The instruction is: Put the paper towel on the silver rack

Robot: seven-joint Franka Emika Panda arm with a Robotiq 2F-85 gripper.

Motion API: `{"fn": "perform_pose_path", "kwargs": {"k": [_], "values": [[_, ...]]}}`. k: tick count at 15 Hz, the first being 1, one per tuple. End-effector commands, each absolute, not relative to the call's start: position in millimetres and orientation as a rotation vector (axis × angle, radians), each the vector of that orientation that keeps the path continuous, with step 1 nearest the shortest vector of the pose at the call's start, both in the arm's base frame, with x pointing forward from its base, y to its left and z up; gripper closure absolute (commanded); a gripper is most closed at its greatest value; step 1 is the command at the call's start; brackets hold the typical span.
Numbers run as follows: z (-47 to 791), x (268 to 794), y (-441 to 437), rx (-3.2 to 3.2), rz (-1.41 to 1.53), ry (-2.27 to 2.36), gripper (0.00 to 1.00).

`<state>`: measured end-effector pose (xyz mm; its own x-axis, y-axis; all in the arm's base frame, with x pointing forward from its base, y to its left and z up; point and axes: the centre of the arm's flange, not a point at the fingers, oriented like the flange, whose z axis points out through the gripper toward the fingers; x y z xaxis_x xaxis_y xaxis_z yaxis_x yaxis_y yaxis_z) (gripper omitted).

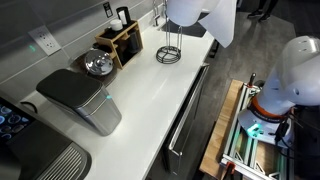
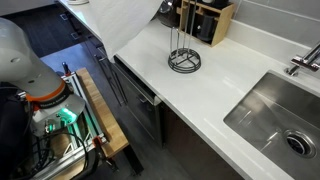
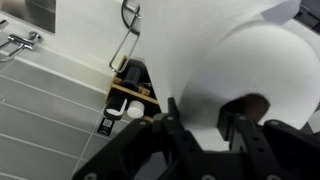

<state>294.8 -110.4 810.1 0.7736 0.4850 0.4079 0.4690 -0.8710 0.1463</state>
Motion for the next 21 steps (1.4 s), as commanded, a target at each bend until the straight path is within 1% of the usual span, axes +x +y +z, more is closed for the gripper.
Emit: {"fn": "perform_pose_path", "kwargs": {"k": [1,3,4,8,12,13,21], "values": [[847.3,319.4,-122.7,2.874,0.737,0.861,0.85],[857.9,329.2,-127.9,2.853,0.764,0.852,0.85],[834.9,312.5,-118.7,2.872,0.729,0.827,0.6],[841.2,329.8,-122.1,2.862,0.722,0.824,0.6],[844.0,329.2,-122.4,2.857,0.729,0.822,0.6],[844.9,331.8,-126.9,2.877,0.741,0.817,0.85],[862.3,348.1,-174.3,2.924,0.729,0.793,0.85]]}}
